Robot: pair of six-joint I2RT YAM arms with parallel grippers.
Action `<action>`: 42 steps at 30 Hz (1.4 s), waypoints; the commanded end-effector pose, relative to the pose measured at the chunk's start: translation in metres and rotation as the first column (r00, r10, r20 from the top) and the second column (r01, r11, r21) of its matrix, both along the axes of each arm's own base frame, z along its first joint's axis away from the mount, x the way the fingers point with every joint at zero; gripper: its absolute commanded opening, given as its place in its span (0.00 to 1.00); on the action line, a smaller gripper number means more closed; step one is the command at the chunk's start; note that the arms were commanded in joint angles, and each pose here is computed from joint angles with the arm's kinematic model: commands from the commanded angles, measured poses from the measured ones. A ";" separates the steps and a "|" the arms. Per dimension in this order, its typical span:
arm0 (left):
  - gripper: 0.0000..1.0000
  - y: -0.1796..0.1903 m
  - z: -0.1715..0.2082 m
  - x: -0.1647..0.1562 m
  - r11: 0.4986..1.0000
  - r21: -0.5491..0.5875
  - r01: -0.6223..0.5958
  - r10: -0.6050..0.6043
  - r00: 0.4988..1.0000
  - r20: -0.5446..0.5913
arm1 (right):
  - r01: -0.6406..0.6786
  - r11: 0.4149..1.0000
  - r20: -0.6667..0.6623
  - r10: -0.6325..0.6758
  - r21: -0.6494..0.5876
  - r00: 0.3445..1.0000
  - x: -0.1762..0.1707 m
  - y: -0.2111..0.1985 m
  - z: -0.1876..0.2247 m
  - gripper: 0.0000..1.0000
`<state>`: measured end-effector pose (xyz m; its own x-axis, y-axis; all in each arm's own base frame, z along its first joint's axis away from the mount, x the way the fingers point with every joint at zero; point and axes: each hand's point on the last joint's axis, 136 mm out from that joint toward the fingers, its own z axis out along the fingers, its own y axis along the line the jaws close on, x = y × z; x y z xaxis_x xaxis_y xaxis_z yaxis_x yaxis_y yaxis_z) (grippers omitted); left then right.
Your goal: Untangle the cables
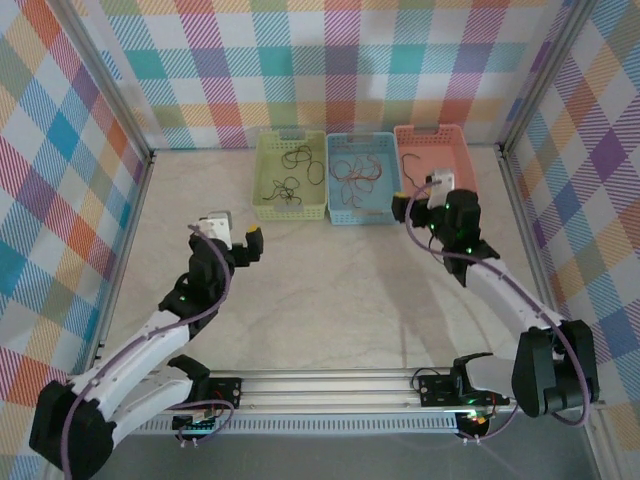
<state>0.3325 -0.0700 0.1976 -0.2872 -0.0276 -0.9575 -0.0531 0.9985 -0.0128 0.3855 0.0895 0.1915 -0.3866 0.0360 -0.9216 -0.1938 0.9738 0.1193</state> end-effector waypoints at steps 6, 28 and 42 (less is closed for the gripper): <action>1.00 0.027 -0.038 0.034 0.998 0.062 -0.022 0.023 0.999 -0.022 | 0.165 0.975 0.005 -0.166 -0.149 0.986 -0.006 -0.049 -0.056 1.00; 1.00 0.039 -0.108 0.064 0.997 0.000 0.082 -0.082 0.987 -0.138 | 0.247 0.966 0.052 -0.244 -0.073 0.968 0.012 -0.084 -0.098 0.98; 1.00 0.054 -0.115 0.070 0.997 -0.063 0.045 -0.054 0.986 -0.157 | 0.242 0.968 0.038 -0.240 -0.069 0.970 0.011 -0.084 -0.098 1.00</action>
